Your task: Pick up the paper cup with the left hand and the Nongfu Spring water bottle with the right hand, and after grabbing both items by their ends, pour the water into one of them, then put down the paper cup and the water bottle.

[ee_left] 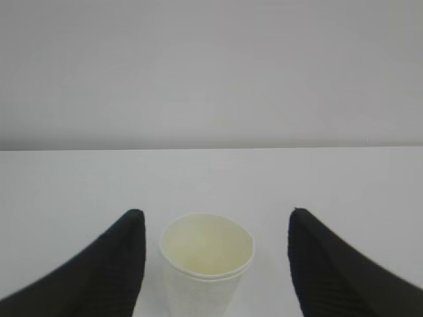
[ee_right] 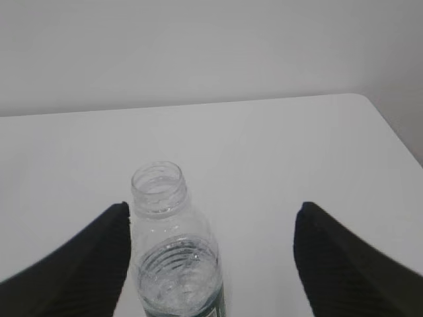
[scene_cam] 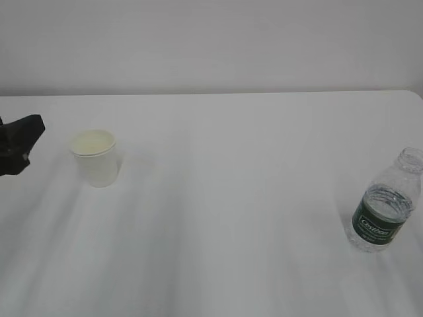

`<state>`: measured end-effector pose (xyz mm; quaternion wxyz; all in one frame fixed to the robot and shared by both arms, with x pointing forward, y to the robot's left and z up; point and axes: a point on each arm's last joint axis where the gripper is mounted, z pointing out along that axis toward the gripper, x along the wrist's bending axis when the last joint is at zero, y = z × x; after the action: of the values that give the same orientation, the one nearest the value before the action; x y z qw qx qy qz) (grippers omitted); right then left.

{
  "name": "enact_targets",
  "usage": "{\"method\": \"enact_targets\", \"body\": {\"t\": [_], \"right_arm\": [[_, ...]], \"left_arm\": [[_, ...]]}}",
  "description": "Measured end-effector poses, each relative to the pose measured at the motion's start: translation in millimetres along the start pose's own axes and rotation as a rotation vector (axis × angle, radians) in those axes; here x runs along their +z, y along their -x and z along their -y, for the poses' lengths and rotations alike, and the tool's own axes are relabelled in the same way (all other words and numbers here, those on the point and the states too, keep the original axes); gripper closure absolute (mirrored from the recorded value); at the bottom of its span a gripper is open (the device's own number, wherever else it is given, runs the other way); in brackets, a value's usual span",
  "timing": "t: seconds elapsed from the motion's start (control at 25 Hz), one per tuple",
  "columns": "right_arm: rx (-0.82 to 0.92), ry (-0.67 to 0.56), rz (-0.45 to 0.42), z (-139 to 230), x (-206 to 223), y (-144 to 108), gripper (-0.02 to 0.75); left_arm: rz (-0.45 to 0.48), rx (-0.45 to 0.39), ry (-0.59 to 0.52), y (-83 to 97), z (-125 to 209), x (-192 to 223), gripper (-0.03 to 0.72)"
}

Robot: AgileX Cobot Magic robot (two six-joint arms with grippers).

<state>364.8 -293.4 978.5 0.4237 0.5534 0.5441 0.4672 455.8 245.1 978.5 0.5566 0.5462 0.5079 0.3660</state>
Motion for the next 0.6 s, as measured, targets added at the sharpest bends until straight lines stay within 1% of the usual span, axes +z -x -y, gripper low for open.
{"method": "enact_targets", "body": {"t": [0.24,0.48,0.6], "right_arm": [[0.0,0.006,-0.003,16,-5,1,0.152],[-0.007,0.021,-0.009,15,-5,0,0.152],[-0.016,0.006,-0.014,17,-2,0,0.152]], "left_arm": [[0.027,-0.007,-0.021,1.0,12,8,0.204],[0.047,-0.009,-0.006,1.1,20,9,0.207],[0.051,-0.012,0.002,0.1,27,3,0.211]]}}
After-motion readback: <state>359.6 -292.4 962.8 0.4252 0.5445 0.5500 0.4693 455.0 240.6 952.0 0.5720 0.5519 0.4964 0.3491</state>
